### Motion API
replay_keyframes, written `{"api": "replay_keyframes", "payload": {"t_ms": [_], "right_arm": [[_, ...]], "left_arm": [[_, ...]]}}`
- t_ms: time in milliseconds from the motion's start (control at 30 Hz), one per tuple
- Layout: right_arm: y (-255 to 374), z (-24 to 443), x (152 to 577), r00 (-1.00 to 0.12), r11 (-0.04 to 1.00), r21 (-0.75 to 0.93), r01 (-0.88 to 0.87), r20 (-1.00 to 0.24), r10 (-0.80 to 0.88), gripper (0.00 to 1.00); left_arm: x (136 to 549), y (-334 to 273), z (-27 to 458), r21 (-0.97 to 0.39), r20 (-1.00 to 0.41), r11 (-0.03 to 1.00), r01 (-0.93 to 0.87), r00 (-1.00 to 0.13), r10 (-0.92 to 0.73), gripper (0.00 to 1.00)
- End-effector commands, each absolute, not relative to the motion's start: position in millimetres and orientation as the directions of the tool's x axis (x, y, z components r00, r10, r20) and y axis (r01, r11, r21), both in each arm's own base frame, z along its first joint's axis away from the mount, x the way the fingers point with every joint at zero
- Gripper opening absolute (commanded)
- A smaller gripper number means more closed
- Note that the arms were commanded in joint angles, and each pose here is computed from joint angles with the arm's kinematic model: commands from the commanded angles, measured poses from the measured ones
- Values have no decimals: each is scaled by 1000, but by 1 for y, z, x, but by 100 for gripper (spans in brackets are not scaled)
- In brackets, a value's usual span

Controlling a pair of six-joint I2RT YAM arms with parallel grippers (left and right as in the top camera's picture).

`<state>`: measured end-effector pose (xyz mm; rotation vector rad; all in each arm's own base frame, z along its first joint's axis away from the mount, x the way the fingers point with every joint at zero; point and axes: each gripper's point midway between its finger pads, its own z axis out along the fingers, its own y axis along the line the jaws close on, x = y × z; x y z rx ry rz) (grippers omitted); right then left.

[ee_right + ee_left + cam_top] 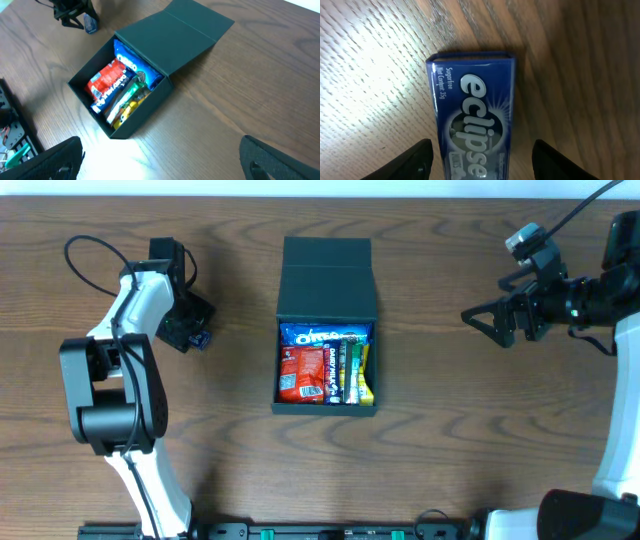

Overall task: Pack container
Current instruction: 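Grasp the blue Eclipse tin with the left gripper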

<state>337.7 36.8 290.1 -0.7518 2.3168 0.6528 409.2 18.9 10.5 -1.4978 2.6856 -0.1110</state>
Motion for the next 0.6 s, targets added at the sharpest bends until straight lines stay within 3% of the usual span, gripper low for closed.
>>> {"api": "replay_keyframes", "payload": {"t_ms": [0, 567], "right_arm": [[40, 292, 339, -646, 708, 261, -656, -679, -348, 99], [40, 292, 339, -646, 708, 261, -657, -679, -349, 99]], "left_arm": [[406, 19, -1, -77, -4, 517, -852, -519, -855, 64], [409, 31, -2, -58, -53, 549, -834, -547, -836, 62]]}}
